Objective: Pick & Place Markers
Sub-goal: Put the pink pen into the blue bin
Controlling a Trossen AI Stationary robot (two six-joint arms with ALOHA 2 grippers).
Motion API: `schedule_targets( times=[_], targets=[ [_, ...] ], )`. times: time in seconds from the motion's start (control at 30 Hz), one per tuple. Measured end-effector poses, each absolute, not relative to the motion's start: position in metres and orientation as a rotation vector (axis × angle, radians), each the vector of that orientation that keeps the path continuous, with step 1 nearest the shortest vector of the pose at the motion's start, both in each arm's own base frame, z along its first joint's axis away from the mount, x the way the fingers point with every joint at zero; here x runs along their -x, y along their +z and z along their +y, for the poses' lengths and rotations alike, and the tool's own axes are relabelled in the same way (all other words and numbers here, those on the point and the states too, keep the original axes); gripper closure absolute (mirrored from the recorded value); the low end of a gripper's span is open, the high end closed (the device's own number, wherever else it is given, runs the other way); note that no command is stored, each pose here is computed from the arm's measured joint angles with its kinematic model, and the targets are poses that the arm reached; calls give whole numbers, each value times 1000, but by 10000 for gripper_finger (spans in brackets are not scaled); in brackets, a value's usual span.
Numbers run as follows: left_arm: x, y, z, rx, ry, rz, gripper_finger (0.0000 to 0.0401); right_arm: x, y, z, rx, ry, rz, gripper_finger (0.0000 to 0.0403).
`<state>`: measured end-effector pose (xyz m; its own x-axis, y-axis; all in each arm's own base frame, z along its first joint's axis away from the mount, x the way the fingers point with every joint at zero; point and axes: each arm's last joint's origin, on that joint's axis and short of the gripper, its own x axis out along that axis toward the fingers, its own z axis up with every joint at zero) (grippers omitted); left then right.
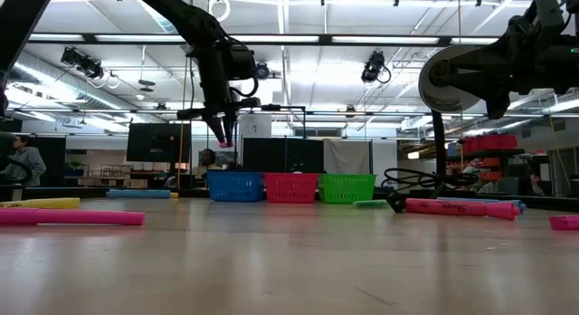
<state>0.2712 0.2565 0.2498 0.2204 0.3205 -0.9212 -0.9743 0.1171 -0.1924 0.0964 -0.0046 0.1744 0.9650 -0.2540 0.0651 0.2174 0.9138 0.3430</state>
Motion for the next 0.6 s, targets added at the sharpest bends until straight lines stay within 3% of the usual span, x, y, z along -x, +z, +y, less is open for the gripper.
schedule_targets(
  times=[0.27, 0.6],
  targets=[
    [-276, 249, 269, 994, 1145, 825, 365, -96, 175, -5, -341, -244, -110, 237],
    [-288, 231, 280, 1001, 1159, 960, 365, -96, 175, -5, -341, -243, -110, 237]
  ],
)
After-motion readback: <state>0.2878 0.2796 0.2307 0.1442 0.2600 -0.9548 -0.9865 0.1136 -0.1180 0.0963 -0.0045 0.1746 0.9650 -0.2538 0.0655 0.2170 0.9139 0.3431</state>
